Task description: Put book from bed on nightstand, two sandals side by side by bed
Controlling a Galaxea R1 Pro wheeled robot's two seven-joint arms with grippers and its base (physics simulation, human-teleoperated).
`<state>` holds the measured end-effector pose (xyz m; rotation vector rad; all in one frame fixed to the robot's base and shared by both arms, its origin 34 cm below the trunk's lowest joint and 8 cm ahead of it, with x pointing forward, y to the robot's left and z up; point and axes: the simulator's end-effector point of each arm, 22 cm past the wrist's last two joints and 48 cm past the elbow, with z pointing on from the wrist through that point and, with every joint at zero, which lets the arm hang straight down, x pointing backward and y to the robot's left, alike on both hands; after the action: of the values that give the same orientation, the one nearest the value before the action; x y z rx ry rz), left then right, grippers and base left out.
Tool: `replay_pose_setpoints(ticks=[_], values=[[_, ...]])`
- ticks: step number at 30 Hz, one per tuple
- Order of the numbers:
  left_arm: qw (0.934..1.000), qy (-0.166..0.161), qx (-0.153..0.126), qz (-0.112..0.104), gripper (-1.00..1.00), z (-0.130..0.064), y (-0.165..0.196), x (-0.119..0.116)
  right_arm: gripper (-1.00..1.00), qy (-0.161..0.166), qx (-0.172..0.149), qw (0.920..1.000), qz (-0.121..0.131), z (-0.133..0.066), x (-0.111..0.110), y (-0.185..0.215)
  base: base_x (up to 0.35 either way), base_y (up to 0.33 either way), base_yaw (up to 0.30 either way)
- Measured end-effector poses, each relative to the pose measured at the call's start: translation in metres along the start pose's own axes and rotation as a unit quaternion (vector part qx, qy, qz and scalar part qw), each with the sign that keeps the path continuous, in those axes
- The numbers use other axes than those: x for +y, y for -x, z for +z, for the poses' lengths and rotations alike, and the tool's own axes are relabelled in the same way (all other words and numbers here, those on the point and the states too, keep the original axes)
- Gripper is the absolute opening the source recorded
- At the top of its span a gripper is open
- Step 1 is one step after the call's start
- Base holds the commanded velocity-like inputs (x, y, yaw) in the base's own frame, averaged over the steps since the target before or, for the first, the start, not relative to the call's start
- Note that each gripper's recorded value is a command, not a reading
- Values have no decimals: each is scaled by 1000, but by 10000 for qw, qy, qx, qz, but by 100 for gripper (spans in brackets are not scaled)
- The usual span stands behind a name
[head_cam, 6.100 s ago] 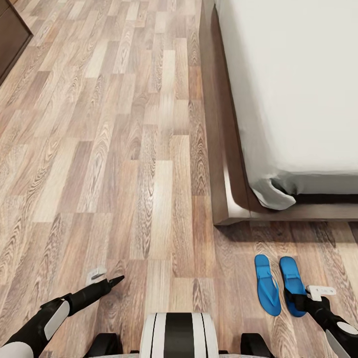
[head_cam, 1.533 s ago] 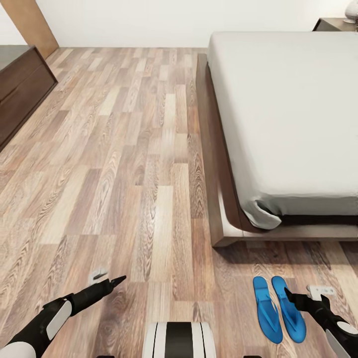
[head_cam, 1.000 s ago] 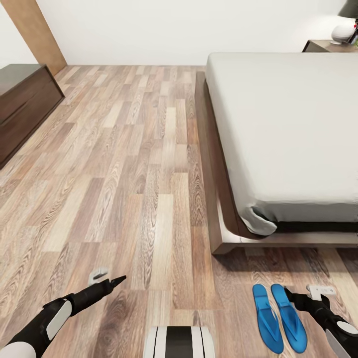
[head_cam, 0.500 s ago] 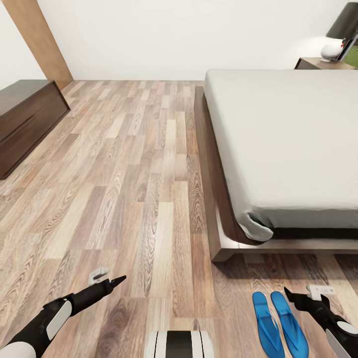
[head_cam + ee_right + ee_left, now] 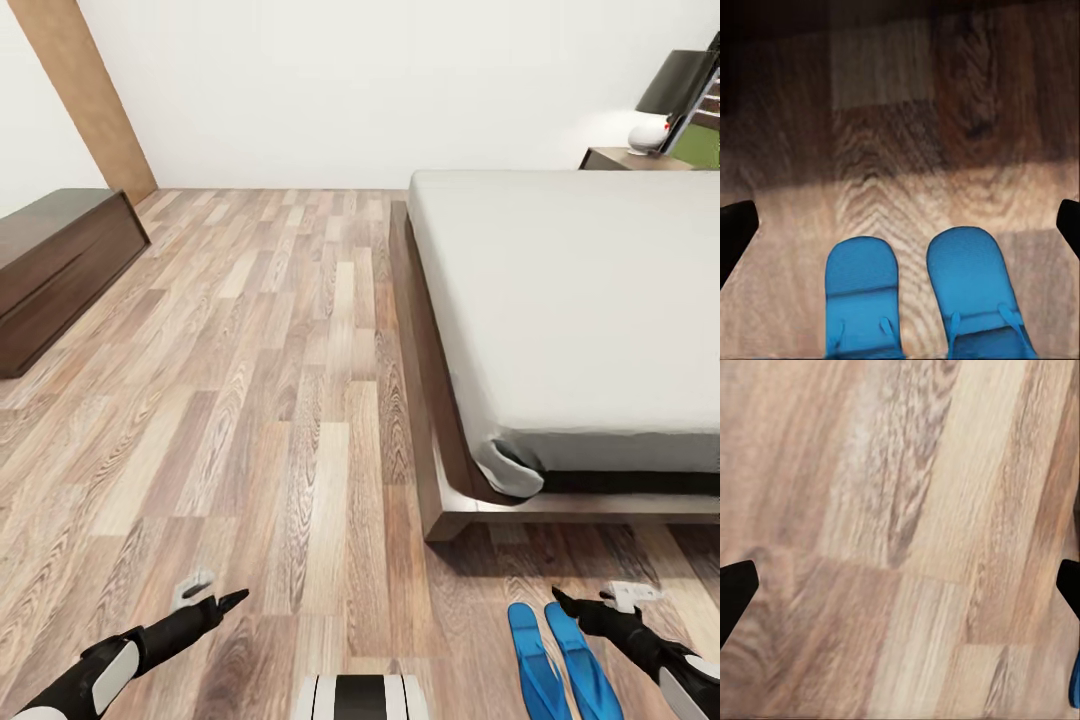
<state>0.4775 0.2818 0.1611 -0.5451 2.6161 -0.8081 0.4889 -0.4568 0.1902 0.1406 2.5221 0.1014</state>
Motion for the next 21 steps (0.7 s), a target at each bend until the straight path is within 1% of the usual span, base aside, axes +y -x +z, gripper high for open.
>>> replay_pose_setpoints(ticks=[1,2,4,5,6,9,12,13,16,18,21], values=[[10000,51,-18,-6,100,-1,-6,4,100,176,134,9997,98,-3,5,-11,0,0,0],[10000,82,-35,-20,100,1,-16,5,100,412,350,9983,233,-7,12,-28,0,0,0],[10000,63,-56,-35,100,5,-25,-1,100,595,513,9963,354,-13,17,-43,0,0,0],[10000,51,-63,-42,100,6,-27,-3,100,633,554,9957,391,-16,18,-46,0,0,0],[10000,42,-25,-79,100,9,-37,-7,100,671,700,9941,482,-21,16,-60,0,0,0],[9999,23,-8,-126,100,10,-46,-13,100,654,846,9926,570,-28,13,-75,0,0,0],[9999,-16,-126,-57,100,12,-45,-20,100,653,897,9919,612,-31,16,-82,0,0,0],[9998,-24,-179,-21,100,11,-43,-22,100,676,907,9915,638,-31,21,-84,0,0,0],[9996,-18,-279,35,100,9,-40,-24,100,828,913,9896,748,-26,48,-91,0,0,0],[9995,-27,-318,57,100,8,-37,-26,100,879,890,9891,778,-26,56,-90,0,0,0],[9993,-55,-369,89,100,6,-34,-30,100,905,864,9889,801,-26,62,-89,0,0,0]])
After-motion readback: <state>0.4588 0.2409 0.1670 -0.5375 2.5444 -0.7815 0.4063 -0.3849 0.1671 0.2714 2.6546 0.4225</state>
